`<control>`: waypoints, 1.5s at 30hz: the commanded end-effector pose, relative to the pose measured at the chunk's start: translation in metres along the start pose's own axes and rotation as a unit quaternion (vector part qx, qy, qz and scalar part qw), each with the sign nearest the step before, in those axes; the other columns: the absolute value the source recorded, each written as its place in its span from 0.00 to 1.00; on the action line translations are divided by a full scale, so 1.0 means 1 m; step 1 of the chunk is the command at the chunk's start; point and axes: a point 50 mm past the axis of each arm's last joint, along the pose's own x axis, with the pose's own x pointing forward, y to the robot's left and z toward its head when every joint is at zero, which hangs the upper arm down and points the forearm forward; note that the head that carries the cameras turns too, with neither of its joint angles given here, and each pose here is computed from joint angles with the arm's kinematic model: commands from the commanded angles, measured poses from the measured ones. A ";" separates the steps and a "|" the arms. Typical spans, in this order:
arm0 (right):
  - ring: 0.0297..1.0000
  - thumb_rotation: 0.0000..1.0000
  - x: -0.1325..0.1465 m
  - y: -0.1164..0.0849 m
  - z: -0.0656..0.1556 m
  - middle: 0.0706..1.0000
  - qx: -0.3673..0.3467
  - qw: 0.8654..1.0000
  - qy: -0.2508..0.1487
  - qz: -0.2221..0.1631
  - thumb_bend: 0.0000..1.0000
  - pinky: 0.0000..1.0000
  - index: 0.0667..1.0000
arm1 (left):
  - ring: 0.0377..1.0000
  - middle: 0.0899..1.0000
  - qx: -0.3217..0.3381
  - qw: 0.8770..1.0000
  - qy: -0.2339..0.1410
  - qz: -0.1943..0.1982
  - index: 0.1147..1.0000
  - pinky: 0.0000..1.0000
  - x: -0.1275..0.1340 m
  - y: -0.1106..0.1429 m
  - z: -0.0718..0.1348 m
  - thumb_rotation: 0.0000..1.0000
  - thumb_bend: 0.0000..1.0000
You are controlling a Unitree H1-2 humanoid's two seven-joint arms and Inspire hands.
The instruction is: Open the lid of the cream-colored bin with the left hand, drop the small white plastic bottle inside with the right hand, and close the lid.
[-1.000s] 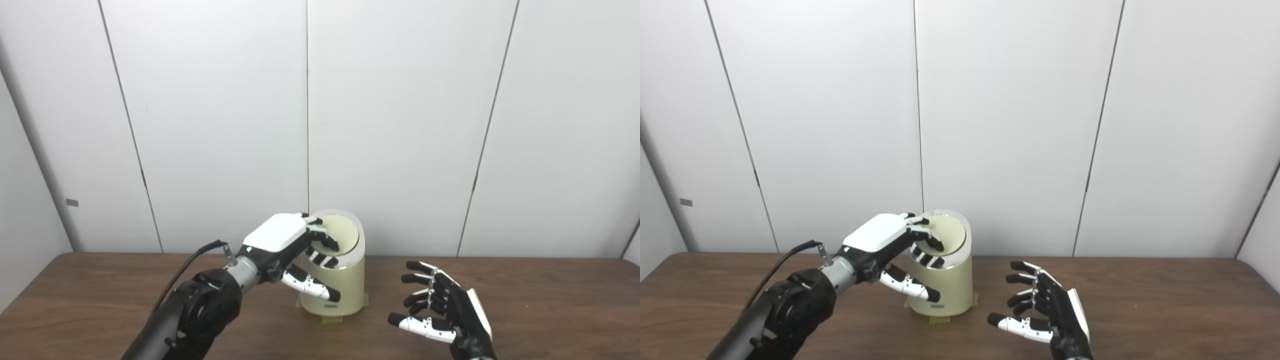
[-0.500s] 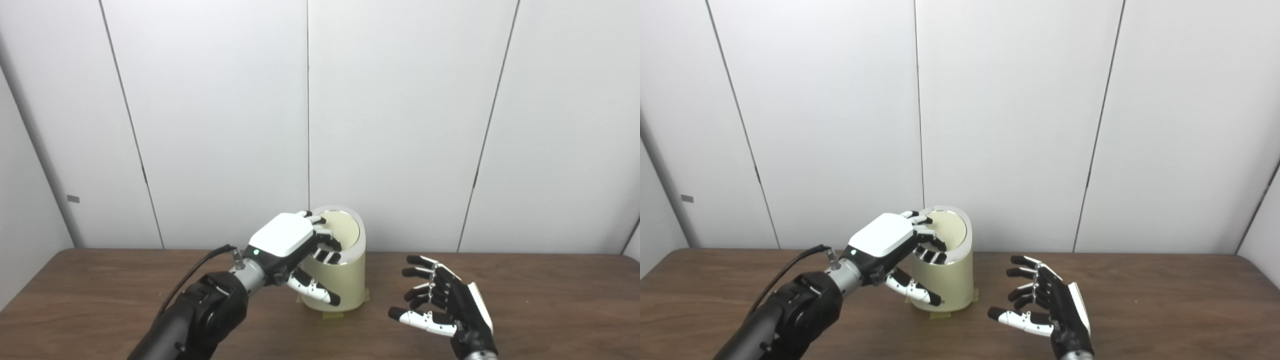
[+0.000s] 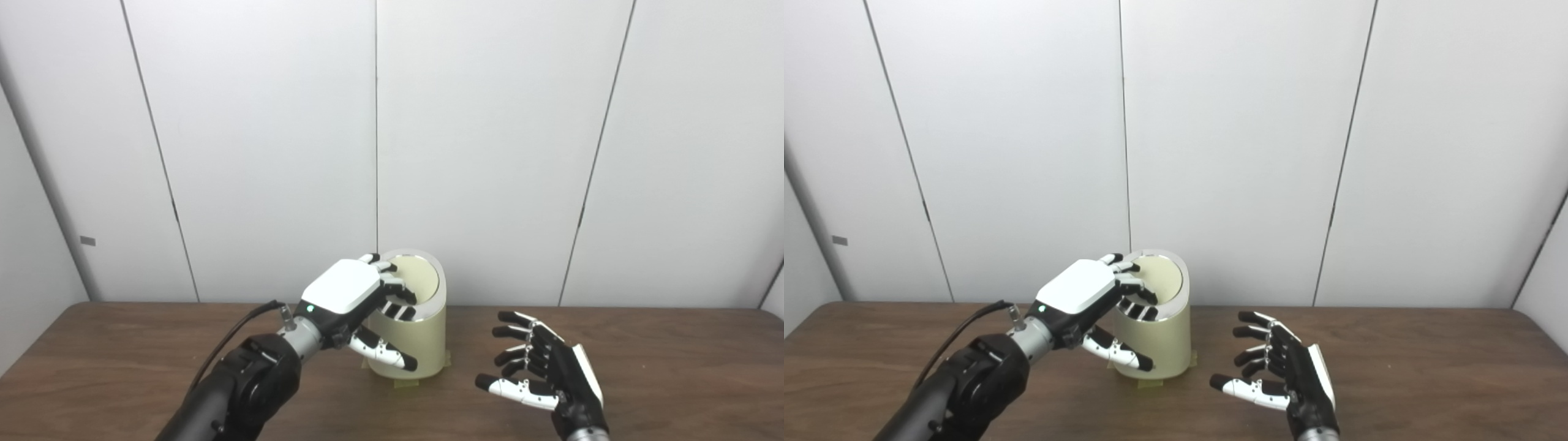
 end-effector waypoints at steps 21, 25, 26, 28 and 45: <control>0.50 0.08 0.008 -0.008 0.015 0.64 0.000 0.999 -0.034 -0.006 0.75 0.41 0.69 | 0.82 0.84 -0.383 0.885 0.067 0.257 0.84 0.75 -0.092 -0.012 -0.009 0.34 0.72; 0.51 0.10 0.006 -0.011 0.016 0.64 0.000 0.999 -0.033 -0.006 0.75 0.41 0.70 | 0.77 0.79 -0.422 0.862 0.086 0.268 0.82 0.70 -0.109 -0.025 -0.012 0.31 0.71; 0.51 0.11 0.006 -0.012 0.016 0.64 0.000 0.999 -0.034 -0.005 0.76 0.41 0.70 | 0.75 0.78 -0.430 0.857 0.093 0.269 0.81 0.67 -0.112 -0.029 -0.013 0.30 0.70; 0.50 0.13 0.005 -0.014 0.017 0.64 0.000 0.999 -0.035 -0.006 0.76 0.41 0.70 | 0.71 0.74 -0.443 0.848 0.106 0.270 0.80 0.63 -0.118 -0.036 -0.015 0.31 0.69; 0.57 0.15 -0.004 -0.023 0.014 0.70 -0.018 0.999 -0.042 -0.011 0.77 0.51 0.70 | 0.61 0.66 -0.474 0.829 0.158 0.250 0.76 0.52 -0.125 -0.070 -0.025 0.25 0.69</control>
